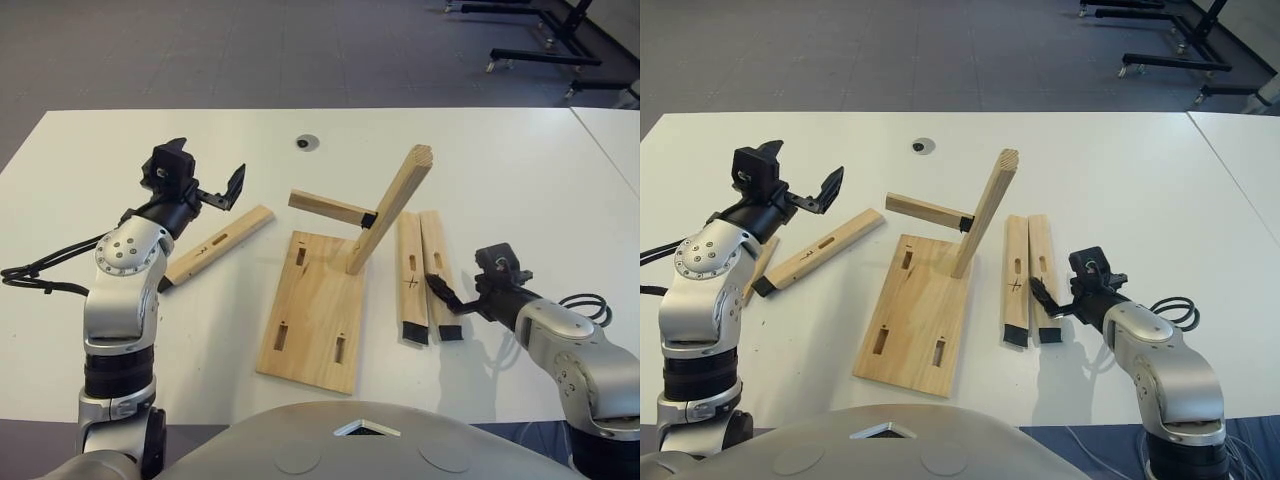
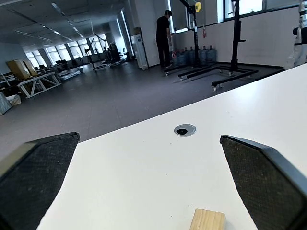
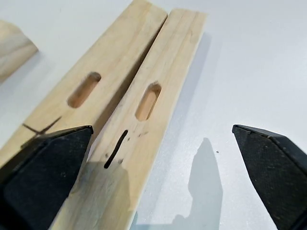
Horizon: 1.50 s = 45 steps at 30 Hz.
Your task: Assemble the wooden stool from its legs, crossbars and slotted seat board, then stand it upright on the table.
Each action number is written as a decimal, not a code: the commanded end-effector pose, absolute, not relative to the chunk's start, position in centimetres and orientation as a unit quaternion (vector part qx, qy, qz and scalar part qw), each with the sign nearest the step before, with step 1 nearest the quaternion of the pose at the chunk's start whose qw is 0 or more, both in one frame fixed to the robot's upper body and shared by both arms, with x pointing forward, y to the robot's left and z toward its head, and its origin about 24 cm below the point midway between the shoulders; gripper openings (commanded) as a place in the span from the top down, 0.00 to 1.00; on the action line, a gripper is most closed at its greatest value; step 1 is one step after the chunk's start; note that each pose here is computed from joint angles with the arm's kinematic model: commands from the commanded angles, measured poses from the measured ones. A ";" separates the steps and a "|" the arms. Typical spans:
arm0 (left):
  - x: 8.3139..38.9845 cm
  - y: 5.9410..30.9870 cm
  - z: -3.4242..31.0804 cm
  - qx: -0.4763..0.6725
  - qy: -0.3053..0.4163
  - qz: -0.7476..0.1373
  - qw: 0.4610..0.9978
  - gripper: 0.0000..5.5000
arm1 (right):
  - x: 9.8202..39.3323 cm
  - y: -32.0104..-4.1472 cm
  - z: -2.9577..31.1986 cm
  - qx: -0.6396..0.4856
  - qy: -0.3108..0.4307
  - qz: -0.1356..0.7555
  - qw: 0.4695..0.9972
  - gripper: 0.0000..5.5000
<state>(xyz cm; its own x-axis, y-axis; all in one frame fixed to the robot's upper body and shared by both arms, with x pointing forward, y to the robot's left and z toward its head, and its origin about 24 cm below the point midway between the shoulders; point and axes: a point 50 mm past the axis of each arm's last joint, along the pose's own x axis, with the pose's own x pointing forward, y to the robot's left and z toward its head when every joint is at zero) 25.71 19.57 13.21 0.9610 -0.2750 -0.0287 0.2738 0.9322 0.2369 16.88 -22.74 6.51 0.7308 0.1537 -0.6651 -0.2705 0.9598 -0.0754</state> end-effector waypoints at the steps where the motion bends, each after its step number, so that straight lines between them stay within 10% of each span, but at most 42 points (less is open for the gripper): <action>1: 26.1 19.2 13.1 0.120 -0.009 -0.131 0.984 0.02 | 16.3 -22.6 5.5 -0.106 0.375 0.113 0.914 0.07; 19: 28.5 20.1 14.8 0.135 -0.091 -0.103 0.981 0.02 | 19.9 -24.0 5.6 -0.089 0.279 -0.010 0.956 0.61; 27: 29.1 19.2 17.5 0.018 -0.145 -0.174 0.974 0.02 | 24.4 -25.5 11.8 -0.090 0.094 -0.034 0.991 0.61; 36: 24.5 14.3 23.4 -0.253 -0.199 -0.552 0.769 0.02 | 22.8 -17.5 25.8 0.016 -0.264 0.371 0.890 0.61; 45: 22.0 12.6 24.7 -0.333 -0.155 -0.683 0.631 0.02 | 20.2 -13.8 26.6 0.027 -0.243 0.548 0.800 0.61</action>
